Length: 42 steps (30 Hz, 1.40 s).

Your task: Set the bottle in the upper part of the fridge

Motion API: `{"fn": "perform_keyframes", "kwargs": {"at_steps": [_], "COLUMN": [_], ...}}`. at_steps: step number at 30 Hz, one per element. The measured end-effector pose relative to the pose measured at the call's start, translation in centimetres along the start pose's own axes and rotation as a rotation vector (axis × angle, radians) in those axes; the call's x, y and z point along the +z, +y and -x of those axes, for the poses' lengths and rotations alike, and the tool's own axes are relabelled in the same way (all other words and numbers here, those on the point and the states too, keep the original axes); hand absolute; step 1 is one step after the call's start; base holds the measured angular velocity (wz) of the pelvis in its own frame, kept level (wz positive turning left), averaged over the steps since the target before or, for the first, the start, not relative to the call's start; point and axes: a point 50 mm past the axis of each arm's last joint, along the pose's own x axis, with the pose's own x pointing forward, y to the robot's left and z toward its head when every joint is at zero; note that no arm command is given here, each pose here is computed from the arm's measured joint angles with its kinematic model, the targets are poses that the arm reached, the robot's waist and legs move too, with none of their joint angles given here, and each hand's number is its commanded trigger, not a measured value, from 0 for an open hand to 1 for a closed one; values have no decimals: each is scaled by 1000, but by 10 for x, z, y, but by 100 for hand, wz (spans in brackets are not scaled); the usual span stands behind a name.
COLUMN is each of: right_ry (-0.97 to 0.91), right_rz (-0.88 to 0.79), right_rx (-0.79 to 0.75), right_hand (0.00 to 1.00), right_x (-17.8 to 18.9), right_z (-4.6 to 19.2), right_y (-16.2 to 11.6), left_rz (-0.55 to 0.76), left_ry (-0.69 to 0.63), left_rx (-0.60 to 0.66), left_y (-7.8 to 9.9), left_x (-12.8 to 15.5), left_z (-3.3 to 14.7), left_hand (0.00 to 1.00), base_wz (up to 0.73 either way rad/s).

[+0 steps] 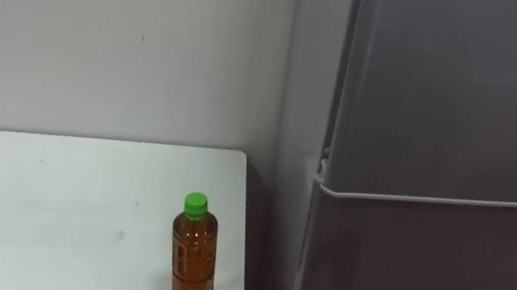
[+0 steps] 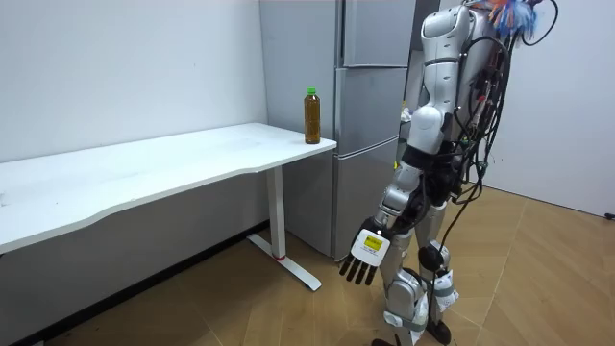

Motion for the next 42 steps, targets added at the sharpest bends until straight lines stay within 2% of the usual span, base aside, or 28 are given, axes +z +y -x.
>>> {"fn": "perform_keyframes", "kwargs": {"at_steps": [15, 18, 23, 28, 35, 42], "right_ry": [-8, -9, -18, -34, -54, -82], "right_rz": [9, 16, 17, -23, 11, 25], "right_rx": [-1, -1, 6, -19, -27, -28], "right_hand": [0, 0, 0, 0, 0, 0], "right_x": [0, 0, 1, 3, 5, 3], "right_z": [0, 0, 1, 3, 5, 7], "right_y": [0, -1, -3, -10, -14, -17], "left_rz": [-14, 36, 226, 320, 439, 550], "left_ry": [-8, -18, -89, -212, -410, -686], "left_rx": [18, 35, 60, 82, 82, 72], "left_y": [1, 3, 10, 12, 7, 7], "left_x": [1, 3, 16, 46, 90, 145], "left_z": [0, 0, 1, 4, 16, 49], "left_hand": [0, 0, 0, 0, 0, 0], "base_wz": [0, 0, 0, 3, -3, -2]}}
